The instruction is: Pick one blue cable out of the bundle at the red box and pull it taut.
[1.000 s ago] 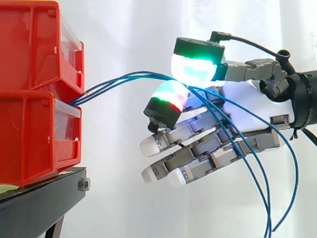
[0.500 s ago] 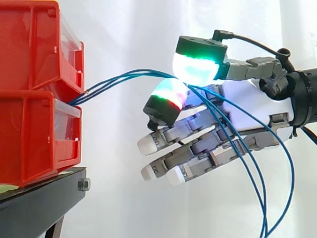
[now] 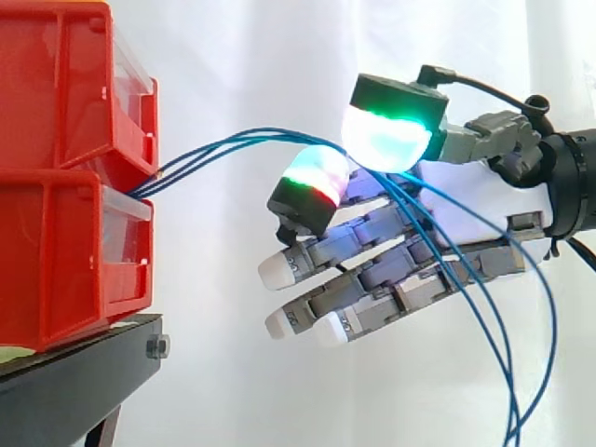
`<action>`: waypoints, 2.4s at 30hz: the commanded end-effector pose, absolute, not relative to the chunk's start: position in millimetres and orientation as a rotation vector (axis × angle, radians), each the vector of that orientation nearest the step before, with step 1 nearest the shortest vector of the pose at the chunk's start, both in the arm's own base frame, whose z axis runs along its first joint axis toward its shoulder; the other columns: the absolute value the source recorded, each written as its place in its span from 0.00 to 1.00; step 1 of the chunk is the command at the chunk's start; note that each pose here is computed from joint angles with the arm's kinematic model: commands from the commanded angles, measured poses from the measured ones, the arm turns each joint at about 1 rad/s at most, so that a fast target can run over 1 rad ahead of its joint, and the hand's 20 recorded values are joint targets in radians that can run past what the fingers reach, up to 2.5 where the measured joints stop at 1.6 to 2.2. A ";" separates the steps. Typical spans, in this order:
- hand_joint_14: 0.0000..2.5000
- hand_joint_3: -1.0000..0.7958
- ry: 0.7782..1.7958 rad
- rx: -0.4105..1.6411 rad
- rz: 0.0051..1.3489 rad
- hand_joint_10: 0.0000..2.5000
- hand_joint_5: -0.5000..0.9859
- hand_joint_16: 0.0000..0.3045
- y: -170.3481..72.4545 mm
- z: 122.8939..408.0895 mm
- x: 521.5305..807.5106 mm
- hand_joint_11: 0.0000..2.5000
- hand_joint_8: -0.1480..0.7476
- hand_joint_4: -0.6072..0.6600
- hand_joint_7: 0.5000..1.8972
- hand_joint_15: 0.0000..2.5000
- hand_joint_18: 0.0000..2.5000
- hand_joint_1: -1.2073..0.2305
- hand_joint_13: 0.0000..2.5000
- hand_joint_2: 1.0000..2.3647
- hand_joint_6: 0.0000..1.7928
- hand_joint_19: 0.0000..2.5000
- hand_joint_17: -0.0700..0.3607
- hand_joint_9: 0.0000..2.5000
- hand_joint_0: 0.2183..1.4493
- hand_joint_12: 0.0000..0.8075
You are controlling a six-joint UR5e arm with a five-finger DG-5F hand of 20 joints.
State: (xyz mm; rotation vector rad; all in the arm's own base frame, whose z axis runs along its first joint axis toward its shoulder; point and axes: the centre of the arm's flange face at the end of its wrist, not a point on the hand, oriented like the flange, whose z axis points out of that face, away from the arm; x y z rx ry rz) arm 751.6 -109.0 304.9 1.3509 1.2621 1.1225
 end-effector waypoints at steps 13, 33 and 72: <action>0.00 0.41 1.266 1.352 1.122 0.00 0.25 0.18 -107.8 304.4 751.5 0.07 0.43 0.52 0.40 0.00 0.09 0.35 0.04 0.01 0.46 0.05 0.45 0.22 0.32 0.44; 0.00 0.38 1.266 1.351 1.124 0.00 0.23 0.18 -106.7 305.1 751.9 0.07 0.40 0.48 0.33 0.00 0.09 0.19 0.04 0.01 0.47 0.04 0.45 0.19 0.41 0.44; 0.00 0.36 1.271 1.361 1.121 0.00 0.22 0.18 -106.7 304.8 750.8 0.09 0.41 0.49 0.31 0.00 0.10 0.20 0.04 0.01 0.48 0.04 0.45 0.20 0.42 0.44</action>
